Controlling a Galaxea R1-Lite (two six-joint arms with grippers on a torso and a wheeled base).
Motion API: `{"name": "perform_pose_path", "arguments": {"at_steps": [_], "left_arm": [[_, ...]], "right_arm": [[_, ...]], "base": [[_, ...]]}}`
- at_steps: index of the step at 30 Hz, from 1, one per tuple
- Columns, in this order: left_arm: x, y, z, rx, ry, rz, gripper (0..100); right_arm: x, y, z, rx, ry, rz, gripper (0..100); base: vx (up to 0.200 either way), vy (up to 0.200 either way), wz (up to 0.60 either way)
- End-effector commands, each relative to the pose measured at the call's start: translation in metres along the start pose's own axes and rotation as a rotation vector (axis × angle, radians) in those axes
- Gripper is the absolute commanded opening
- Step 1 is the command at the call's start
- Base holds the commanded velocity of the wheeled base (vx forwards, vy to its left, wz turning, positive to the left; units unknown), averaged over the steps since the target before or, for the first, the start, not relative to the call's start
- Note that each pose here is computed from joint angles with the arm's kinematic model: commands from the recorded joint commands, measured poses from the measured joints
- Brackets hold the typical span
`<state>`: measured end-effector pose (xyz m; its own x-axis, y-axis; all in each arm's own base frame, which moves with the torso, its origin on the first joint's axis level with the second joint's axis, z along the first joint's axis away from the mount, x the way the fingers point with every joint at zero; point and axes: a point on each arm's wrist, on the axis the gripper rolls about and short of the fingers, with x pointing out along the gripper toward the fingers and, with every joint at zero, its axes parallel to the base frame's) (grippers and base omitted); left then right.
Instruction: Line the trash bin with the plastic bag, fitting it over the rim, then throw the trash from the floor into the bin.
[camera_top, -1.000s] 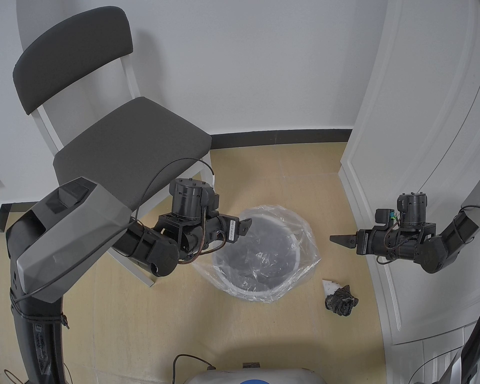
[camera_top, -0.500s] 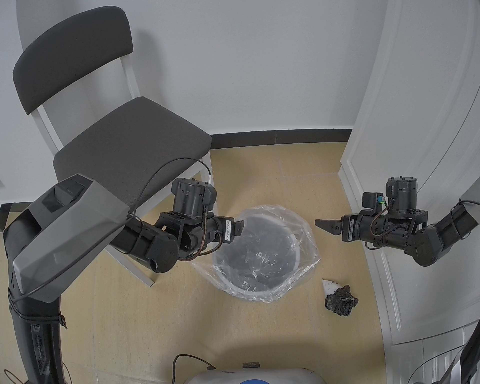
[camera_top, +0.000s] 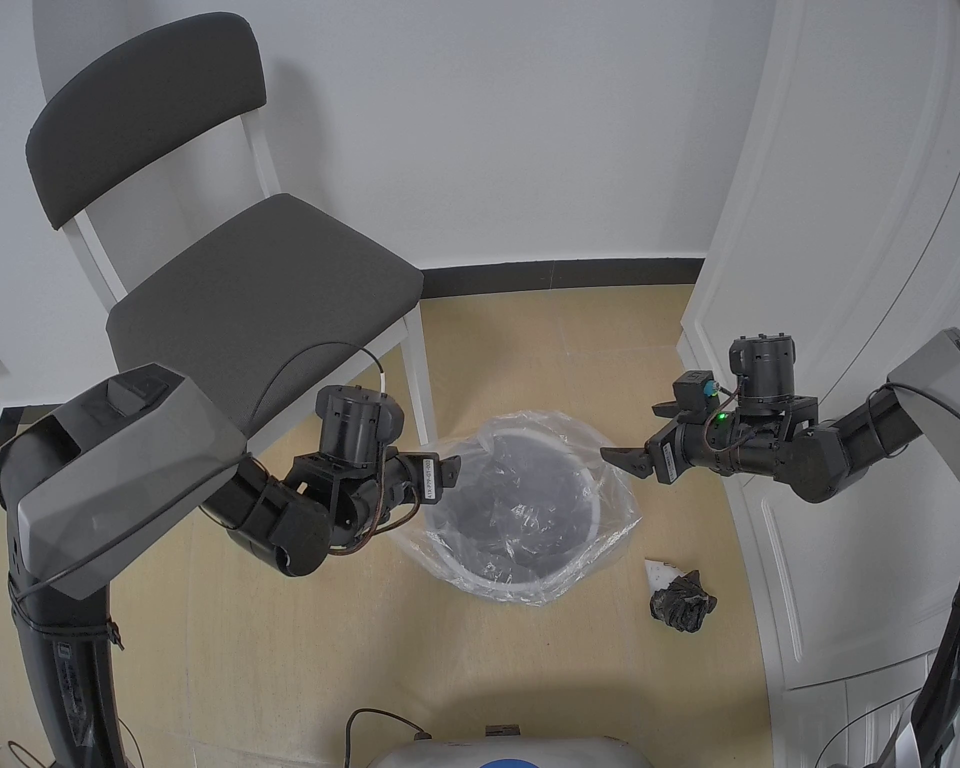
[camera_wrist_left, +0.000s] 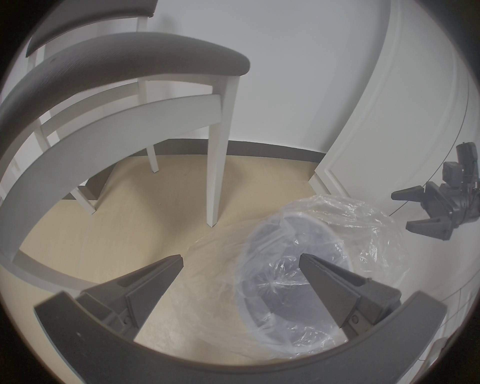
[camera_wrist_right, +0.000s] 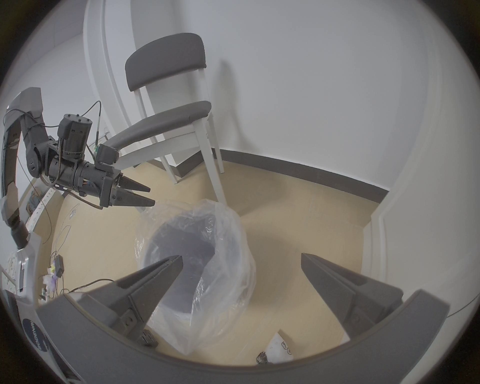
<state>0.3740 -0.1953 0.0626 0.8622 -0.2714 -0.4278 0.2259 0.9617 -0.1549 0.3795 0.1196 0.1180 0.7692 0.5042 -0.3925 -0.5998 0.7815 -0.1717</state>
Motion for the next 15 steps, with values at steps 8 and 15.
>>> {"name": "perform_pose_path", "arguments": {"at_steps": [8,15], "left_arm": [[-0.006,0.022,-0.016,-0.038,0.012,0.035,100],[-0.010,0.027,-0.019,-0.081,0.009,0.038,100]], "right_arm": [[0.034,0.020,-0.014,0.012,0.039,0.063,100],[0.043,0.039,-0.015,0.039,0.049,0.104,100]], "base": [[0.000,0.000,0.00],[0.000,0.000,0.00]]}}
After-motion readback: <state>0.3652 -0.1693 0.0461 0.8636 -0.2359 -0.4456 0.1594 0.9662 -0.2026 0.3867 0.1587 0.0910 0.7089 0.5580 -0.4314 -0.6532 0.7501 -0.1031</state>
